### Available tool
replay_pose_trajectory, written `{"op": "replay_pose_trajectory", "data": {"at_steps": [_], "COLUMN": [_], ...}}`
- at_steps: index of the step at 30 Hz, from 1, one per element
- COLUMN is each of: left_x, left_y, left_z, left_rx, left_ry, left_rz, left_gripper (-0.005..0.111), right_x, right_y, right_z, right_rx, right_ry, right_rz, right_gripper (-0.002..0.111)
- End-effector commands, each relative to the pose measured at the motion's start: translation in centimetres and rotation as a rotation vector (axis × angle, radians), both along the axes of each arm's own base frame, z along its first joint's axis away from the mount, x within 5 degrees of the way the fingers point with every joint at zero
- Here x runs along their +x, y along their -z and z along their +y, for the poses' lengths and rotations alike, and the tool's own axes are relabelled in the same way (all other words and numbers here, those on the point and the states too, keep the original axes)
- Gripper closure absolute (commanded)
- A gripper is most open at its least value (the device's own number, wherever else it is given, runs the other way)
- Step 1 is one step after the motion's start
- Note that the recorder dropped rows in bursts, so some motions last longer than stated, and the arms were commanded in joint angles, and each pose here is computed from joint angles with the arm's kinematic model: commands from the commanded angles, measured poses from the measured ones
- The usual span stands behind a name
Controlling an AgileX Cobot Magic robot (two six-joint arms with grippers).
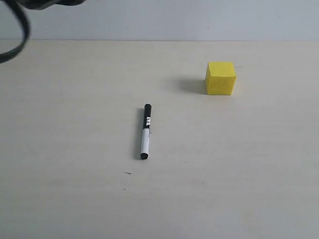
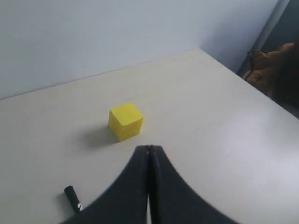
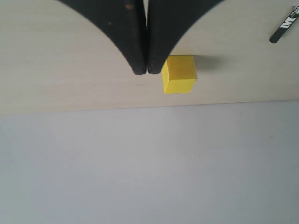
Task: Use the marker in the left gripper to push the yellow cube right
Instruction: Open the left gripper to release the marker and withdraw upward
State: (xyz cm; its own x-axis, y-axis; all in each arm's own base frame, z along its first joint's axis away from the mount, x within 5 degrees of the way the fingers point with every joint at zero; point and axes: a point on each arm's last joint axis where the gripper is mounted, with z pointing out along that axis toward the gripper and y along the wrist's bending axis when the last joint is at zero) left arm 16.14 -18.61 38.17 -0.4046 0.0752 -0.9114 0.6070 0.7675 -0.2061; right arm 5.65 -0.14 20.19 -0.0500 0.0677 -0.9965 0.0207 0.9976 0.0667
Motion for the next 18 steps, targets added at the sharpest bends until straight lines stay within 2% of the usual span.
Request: {"op": "replay_pose_trajectory", "data": {"at_steps": [1, 3, 6, 7, 10, 12, 16, 18], "left_x": [-1.9, -2.5, -3.2, -3.3, -3.7, -3.9, -4.1, -4.0], "left_y": [-1.4, -2.2, -2.8, -2.6, -0.2, 1.6, 5.0, 6.4], "left_z": [2.2, 2.9, 3.4, 3.7, 4.8, 5.3, 5.6, 6.4], "left_rx": [-0.080, -0.118, -0.198, -0.184, -0.012, 0.077, 0.172, 0.136], "left_ry": [0.008, 0.010, 0.011, 0.001, -0.094, -0.147, -0.182, -0.197], "left_rz": [-0.045, -0.062, -0.018, -0.001, 0.232, 0.333, 0.412, 0.398], "left_gripper": [0.107, 0.107, 0.107, 0.107, 0.107, 0.107, 0.107, 0.107], "right_x": [0.0, 0.0, 0.0, 0.0, 0.0, 0.0, 0.0, 0.0], "right_y": [0.1, 0.1, 0.1, 0.1, 0.1, 0.1, 0.1, 0.1], "right_z": [0.0, 0.0, 0.0, 0.0, 0.0, 0.0, 0.0, 0.0], "right_rx": [-0.002, -0.002, -0.005, -0.005, -0.003, -0.003, -0.003, -0.003], "right_ry": [0.001, 0.001, 0.001, 0.001, 0.001, 0.001, 0.001, 0.001], "right_rz": [-0.005, -0.005, -0.005, -0.005, -0.005, -0.005, -0.005, -0.005], "right_gripper": [0.108, 0.108, 0.108, 0.108, 0.108, 0.108, 0.108, 0.108]}}
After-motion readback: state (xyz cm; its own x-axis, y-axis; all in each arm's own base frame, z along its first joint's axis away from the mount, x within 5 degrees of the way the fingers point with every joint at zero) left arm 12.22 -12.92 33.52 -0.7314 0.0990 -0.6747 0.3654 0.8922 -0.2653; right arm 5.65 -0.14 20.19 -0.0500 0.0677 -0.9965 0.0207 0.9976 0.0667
